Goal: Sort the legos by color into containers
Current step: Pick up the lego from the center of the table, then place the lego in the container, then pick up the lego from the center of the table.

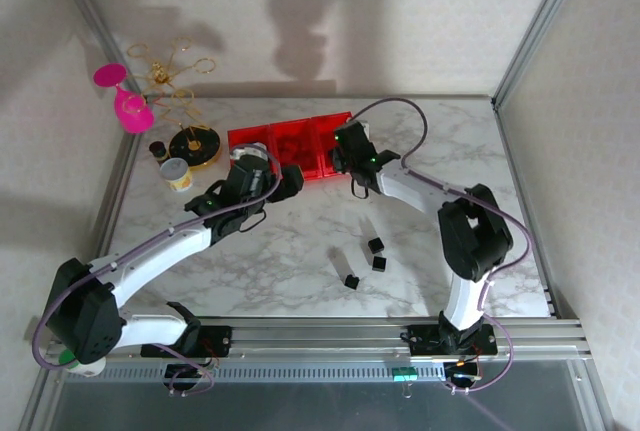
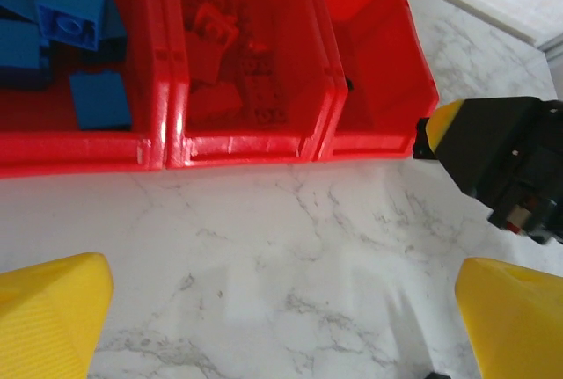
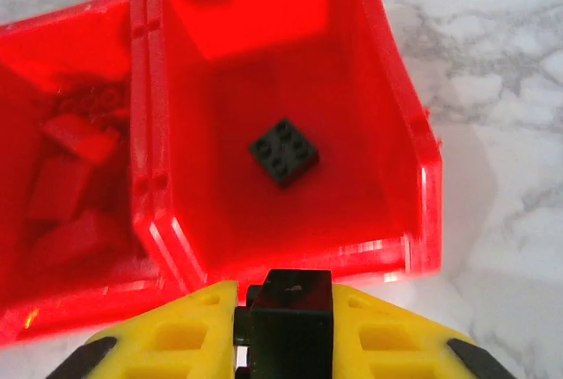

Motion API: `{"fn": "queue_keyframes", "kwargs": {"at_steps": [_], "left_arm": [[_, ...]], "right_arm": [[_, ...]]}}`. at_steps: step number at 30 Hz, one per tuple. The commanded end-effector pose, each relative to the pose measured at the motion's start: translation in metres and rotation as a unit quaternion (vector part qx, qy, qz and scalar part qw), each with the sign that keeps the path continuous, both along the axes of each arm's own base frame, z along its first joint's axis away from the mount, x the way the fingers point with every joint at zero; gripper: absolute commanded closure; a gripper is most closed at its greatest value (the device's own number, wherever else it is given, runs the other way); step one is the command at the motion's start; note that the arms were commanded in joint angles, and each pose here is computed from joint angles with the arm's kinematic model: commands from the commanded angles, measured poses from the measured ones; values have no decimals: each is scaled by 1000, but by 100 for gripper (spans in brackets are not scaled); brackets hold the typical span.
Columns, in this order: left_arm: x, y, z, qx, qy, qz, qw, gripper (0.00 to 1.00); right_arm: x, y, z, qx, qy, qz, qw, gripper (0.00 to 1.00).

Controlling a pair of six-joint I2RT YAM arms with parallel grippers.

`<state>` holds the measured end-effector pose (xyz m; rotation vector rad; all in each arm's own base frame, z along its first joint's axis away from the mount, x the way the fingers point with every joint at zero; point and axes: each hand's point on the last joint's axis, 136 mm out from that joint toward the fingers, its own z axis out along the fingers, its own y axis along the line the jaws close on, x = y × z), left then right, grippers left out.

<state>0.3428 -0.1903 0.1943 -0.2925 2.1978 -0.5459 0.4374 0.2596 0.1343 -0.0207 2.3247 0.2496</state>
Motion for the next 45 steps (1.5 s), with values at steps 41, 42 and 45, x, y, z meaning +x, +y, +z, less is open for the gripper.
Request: {"fn": "queue_keyframes", "kwargs": {"at_steps": [41, 42, 45], "left_arm": [[-28, -27, 3, -19, -2, -54, 998, 0], [-32, -30, 0, -21, 1, -59, 998, 0], [-42, -40, -6, -28, 7, -74, 997, 0]], "right_arm": [[-80, -47, 10, 26, 48, 26, 998, 36], [-91, -51, 4, 22, 59, 27, 998, 35], [-124, -62, -13, 10, 87, 29, 996, 33]]}}
